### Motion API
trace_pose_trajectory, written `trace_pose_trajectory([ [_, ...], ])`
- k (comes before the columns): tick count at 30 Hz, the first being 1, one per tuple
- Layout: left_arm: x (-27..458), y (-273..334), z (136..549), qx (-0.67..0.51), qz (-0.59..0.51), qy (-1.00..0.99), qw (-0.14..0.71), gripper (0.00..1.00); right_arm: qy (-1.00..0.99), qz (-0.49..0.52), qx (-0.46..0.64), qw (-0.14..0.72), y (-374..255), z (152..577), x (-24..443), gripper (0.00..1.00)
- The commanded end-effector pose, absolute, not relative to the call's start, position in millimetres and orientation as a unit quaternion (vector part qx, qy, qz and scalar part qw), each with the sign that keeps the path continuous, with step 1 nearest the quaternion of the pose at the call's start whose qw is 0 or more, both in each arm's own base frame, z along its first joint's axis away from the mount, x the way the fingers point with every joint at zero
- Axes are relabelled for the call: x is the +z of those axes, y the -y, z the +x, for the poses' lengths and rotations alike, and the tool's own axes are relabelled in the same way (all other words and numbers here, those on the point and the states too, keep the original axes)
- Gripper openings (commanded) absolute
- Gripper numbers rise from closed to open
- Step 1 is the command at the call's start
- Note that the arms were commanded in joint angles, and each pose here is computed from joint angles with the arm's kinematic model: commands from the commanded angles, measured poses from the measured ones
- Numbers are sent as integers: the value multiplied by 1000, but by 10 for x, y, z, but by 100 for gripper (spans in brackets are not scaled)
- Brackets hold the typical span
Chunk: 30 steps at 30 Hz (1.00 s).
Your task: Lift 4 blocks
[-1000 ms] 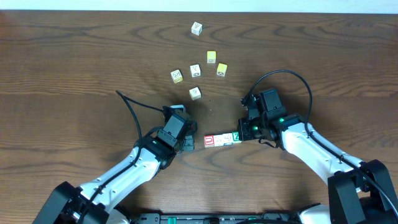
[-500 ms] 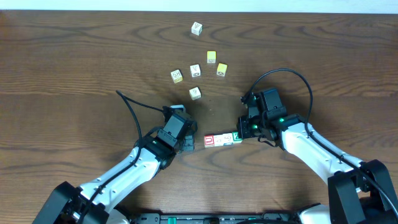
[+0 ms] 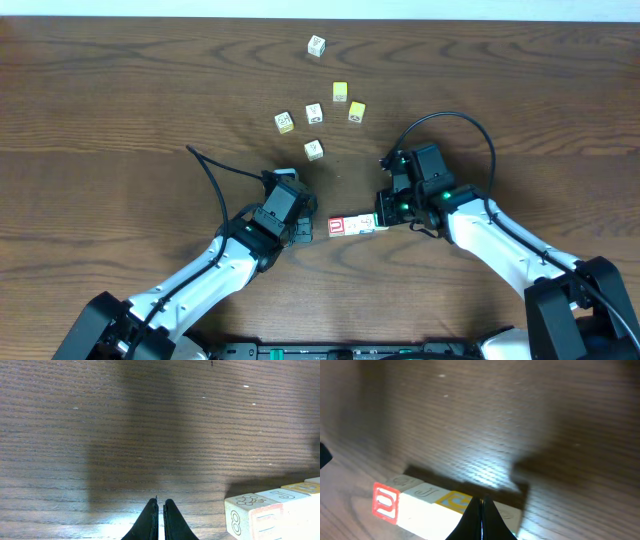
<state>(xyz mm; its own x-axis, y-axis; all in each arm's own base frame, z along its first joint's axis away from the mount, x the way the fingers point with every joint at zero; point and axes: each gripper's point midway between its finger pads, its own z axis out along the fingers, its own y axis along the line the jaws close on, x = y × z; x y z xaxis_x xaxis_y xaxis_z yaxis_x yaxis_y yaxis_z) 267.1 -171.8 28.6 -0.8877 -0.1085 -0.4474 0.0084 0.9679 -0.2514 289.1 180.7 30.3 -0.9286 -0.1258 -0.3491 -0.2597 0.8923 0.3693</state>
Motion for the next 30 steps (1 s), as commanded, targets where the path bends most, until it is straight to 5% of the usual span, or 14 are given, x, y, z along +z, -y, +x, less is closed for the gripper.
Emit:
trace_pose_trajectory([
  [1,286,1678,2658,-124,-34,-963,236,7,-958,-109,211,158,-1886,2885,306,1],
  [30,286,1678,2658,-124,-34,-963,236,7,-964,-100,190,156,-1812,2879,266,1],
])
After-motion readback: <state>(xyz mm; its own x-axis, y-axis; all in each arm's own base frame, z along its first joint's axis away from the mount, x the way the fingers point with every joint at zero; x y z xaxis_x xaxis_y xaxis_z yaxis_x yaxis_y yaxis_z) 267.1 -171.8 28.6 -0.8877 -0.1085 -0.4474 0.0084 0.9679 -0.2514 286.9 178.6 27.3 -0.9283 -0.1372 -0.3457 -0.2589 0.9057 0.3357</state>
